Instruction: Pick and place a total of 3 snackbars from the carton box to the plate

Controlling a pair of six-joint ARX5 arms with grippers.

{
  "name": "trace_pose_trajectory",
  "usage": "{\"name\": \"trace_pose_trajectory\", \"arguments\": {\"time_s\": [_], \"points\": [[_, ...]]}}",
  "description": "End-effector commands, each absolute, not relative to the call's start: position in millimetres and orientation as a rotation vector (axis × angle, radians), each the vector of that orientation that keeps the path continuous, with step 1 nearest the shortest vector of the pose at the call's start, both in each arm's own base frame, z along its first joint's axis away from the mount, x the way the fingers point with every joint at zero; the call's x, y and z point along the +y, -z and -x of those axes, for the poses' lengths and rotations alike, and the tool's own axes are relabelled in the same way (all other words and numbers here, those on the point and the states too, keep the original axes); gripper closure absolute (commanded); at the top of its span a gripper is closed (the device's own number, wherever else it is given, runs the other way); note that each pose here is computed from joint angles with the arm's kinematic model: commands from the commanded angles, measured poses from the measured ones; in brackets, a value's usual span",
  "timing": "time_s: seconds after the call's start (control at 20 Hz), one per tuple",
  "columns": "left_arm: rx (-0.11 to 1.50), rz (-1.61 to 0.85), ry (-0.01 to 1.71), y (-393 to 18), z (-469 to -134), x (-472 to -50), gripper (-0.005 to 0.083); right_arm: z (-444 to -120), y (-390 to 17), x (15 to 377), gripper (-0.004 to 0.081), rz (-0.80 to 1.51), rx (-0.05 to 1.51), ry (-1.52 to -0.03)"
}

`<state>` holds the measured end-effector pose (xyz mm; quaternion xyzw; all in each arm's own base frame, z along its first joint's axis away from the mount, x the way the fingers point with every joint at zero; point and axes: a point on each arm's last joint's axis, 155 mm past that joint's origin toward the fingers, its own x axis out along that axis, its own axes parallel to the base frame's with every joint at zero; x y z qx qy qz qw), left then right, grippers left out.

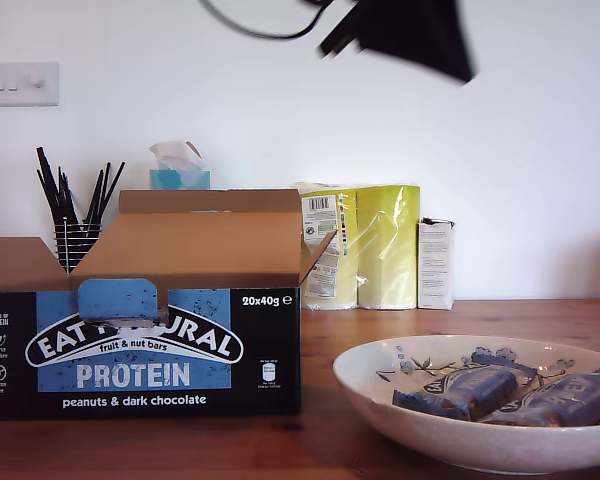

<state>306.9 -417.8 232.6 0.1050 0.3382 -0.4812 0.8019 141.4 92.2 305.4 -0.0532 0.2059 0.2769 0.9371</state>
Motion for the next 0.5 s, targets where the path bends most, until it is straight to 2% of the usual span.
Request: {"name": "trace_pose_trajectory", "arguments": {"time_s": [0.0,0.25,0.45], "points": [[0.722,-0.225,1.003,-235,-312,-397,0.0797,-143,-307,91,0.0783,0.111,0.406,-0.560],[0.748,-0.188,0.841,-232,-339,-323,0.0797,-144,-305,91,0.0783,0.115,0.407,-0.558],[0.861,-0.190,0.685,-203,-343,-259,0.0797,-144,-305,91,0.0783,0.117,0.407,-0.558]]}}
